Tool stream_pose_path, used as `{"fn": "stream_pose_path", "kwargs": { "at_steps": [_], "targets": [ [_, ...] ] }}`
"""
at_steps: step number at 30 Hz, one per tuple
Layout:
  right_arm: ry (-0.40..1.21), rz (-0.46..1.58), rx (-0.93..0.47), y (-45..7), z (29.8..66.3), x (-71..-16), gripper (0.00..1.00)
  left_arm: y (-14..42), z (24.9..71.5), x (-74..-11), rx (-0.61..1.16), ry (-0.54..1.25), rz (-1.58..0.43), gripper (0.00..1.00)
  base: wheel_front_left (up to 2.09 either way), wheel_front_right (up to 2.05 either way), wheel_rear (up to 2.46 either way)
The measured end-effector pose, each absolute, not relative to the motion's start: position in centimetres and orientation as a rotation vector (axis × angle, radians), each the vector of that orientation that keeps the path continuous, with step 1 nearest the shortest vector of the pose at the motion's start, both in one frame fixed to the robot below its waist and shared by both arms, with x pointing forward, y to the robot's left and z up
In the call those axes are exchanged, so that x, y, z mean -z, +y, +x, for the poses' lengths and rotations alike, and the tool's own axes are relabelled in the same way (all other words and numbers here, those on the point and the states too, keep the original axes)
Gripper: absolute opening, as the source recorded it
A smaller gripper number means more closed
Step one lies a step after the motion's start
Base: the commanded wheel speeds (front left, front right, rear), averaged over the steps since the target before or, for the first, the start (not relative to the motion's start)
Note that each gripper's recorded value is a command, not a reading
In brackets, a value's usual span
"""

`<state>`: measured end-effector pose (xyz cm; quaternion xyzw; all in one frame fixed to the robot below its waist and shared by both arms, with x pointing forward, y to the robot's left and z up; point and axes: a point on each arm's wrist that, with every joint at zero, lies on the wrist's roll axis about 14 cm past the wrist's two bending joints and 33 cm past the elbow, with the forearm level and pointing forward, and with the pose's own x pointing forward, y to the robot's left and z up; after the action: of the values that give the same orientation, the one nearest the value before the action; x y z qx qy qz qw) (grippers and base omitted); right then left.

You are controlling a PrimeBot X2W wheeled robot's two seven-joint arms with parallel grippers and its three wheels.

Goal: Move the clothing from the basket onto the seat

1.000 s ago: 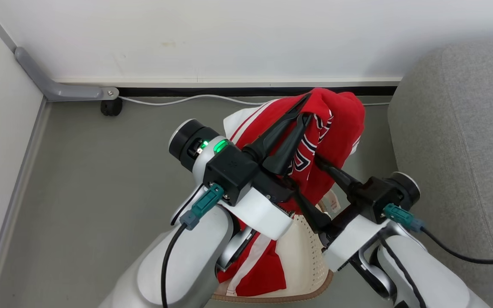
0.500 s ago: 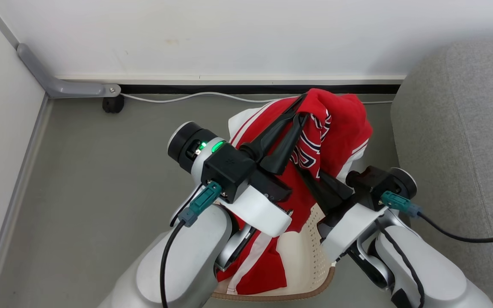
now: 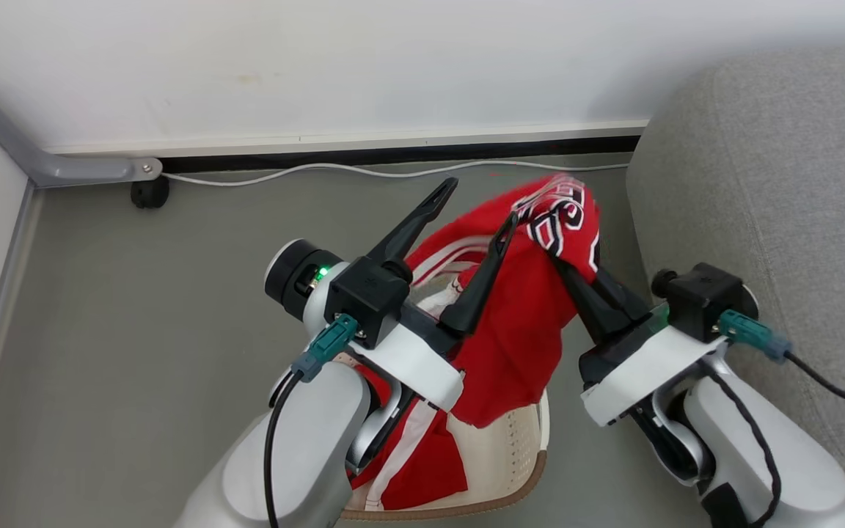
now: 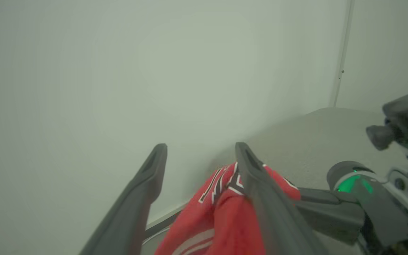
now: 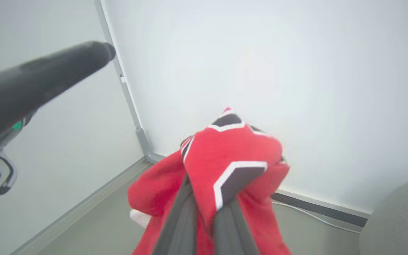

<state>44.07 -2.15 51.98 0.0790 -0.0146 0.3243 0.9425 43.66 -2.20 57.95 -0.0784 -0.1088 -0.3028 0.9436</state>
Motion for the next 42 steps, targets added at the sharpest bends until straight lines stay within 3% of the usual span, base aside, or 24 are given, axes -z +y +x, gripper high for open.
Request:
{"fn": "stream_pose_path", "kwargs": {
  "at_steps": [18, 42],
  "targets": [
    [-0.168, 0.150, -0.312, -15.2, 43.2, -56.5, 0.00, -8.0, 41.6, -53.3, 0.809, -0.085, -0.172, 1.00, 0.00, 0.00, 0.00],
    [-0.282, 0.057, 0.180, -31.5, 32.6, -60.1, 0.00, -19.4, 34.8, -51.9, 1.199, -0.008, -0.225, 1.00, 0.00, 0.00, 0.00]
  ]
}}
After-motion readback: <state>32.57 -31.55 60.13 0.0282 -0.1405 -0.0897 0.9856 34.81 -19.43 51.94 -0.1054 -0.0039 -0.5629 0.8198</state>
